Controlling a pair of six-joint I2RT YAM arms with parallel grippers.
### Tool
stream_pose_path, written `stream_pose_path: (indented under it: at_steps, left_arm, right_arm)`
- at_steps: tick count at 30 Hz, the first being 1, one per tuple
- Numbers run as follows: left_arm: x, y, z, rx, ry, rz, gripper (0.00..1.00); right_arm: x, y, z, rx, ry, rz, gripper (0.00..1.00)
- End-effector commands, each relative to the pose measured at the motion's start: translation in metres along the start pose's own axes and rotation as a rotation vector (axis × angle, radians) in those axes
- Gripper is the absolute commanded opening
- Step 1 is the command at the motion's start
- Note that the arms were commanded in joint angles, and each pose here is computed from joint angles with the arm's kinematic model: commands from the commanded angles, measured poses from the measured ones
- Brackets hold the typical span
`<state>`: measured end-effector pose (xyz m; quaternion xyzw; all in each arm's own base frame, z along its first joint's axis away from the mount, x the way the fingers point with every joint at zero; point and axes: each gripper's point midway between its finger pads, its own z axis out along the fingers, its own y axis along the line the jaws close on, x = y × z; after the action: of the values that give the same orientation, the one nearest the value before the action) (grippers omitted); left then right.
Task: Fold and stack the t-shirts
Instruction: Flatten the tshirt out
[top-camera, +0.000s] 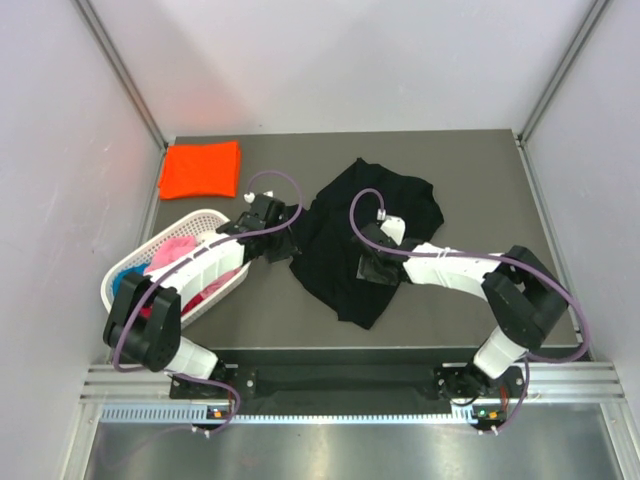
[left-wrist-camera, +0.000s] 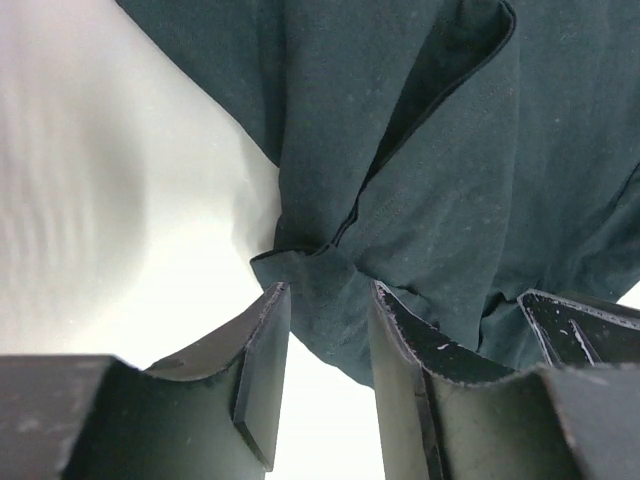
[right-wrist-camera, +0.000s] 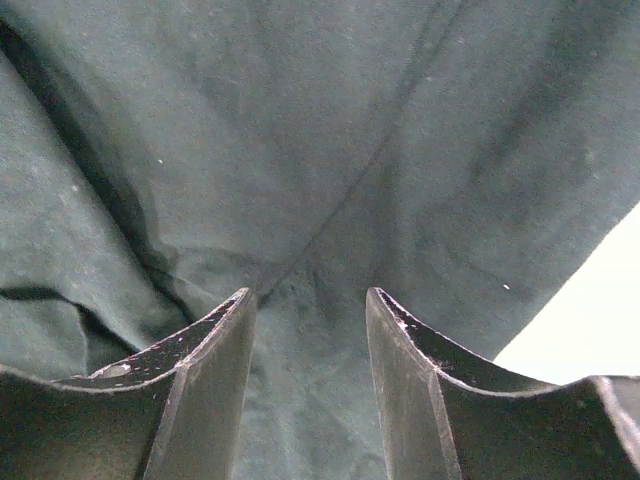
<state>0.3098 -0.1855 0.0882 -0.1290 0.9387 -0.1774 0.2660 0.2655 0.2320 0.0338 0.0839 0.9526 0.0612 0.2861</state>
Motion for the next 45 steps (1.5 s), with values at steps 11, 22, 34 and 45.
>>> stream_pose_path:
  at_steps: [11, 22, 34, 45]
  left_arm:
    - [0.008, -0.001, 0.022, -0.004, 0.067, 0.062, 0.42]
    - [0.014, 0.026, 0.045, -0.14, 0.091, 0.07, 0.0]
    - [0.02, 0.027, 0.034, -0.12, 0.085, 0.051, 0.0]
    - [0.009, 0.004, -0.006, -0.029, 0.04, 0.075, 0.35]
  right_arm:
    - [-0.009, 0.032, 0.016, -0.024, -0.046, -0.077, 0.49]
    - [-0.037, -0.018, 0.002, 0.178, -0.161, -0.081, 0.02]
    - [-0.022, -0.142, -0.05, 0.227, -0.18, 0.206, 0.02]
    - [-0.058, -0.121, -0.089, 0.142, -0.201, 0.194, 0.34]
